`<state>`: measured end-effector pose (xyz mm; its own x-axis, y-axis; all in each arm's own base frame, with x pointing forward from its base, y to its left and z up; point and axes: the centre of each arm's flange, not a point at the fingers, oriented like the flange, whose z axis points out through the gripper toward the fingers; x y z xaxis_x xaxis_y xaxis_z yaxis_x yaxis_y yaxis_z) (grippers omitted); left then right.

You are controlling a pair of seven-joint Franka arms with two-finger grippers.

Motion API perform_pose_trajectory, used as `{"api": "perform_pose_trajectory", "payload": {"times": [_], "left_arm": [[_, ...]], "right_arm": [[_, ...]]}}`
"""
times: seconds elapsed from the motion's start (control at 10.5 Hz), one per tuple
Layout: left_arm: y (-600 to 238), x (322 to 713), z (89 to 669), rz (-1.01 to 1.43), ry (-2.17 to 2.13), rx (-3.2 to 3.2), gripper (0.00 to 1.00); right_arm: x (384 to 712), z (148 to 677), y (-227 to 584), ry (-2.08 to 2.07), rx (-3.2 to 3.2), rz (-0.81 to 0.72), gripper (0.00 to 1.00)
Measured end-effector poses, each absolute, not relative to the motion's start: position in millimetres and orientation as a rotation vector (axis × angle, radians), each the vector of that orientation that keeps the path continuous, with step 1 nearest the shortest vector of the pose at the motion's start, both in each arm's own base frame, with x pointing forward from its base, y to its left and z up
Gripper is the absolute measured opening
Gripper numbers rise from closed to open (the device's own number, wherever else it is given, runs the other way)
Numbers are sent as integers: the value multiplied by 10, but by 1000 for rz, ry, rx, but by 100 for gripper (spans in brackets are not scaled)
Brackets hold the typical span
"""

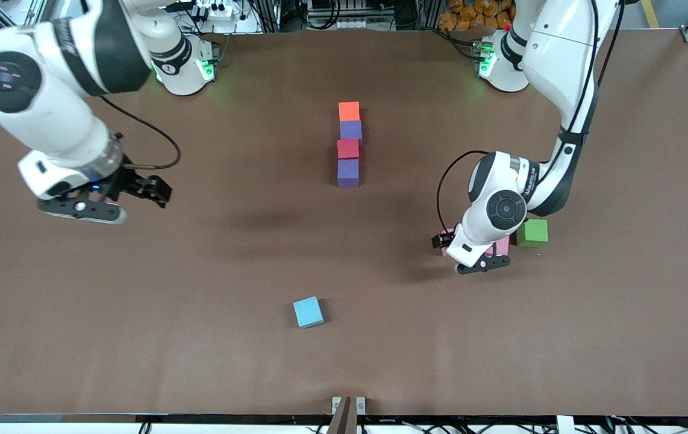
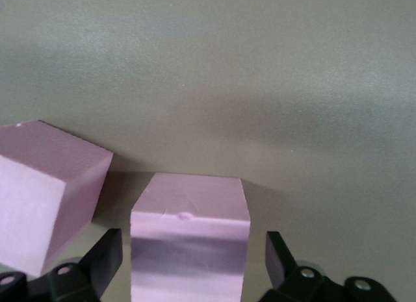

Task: Arrange blocks into number 1
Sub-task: 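Carry the pink cube to the end of the cube column with the left gripper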

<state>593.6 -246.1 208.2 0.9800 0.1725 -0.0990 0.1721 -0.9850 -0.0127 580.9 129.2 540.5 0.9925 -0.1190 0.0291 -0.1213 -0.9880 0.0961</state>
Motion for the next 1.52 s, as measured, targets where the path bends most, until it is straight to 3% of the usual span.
{"api": "perform_pose_trajectory", "payload": {"times": [0.09, 0.28, 0.76, 1.52], "left_arm": [[-2484, 5930, 2056, 152, -259, -3120, 78], [-2548, 5929, 2085, 137, -230, -3122, 64], [-3479, 5566, 2368, 73, -18, -3160, 64], [-4880, 4739, 2427, 32, 131, -3181, 63]], "right_arm": [[5827, 5531, 1183, -165, 3038, 32, 100], [5832, 5702, 999, -115, 3036, 5, 100], [5880, 6086, 341, 7, 3096, 15, 100], [5902, 6067, 149, 80, 3093, 4, 100]]}}
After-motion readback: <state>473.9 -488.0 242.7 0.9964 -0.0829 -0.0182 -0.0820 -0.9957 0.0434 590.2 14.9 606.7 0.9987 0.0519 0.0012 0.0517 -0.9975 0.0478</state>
